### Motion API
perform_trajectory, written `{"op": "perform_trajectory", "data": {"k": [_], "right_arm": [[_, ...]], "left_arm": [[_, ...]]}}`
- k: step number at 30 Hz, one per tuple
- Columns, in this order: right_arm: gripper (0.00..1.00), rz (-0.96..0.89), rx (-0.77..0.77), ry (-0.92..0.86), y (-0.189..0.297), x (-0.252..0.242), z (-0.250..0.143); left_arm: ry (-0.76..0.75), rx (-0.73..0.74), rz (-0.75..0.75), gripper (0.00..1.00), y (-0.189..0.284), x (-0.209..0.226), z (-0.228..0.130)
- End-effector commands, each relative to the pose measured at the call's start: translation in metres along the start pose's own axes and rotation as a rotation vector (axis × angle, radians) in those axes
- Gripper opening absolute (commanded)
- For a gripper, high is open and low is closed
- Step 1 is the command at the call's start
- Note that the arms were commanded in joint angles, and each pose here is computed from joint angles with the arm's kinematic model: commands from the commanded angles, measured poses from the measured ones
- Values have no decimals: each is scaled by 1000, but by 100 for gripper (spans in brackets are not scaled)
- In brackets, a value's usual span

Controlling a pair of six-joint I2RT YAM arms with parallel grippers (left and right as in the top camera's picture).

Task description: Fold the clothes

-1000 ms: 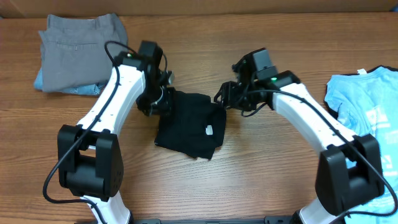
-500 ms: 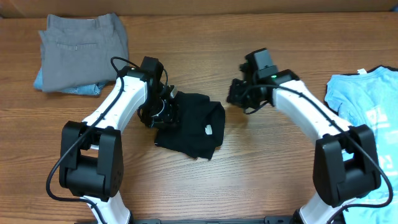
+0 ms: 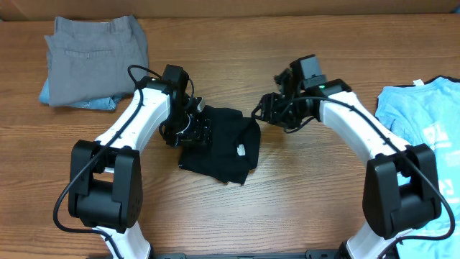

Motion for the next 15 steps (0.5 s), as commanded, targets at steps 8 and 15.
{"op": "perform_trajectory", "data": {"k": [8,15], "right_arm": [[52,-82,2,110,-34,11,-8],[4,-203,-81,58,-17,-8,3]], "left_arm": [[-10,-9,-14,73,1,-1,0],[-10,-8,-14,78,1,-1,0]]}}
Point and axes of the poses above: each gripper's point midway between its finger pads, its own y axis back along the fingers, its own x axis along the line the jaws close on, z = x × y, the point moved 9 cm from there along y, back along the fingers, and after that the axes turned 9 degrees about -y, right-handed, at the moved point
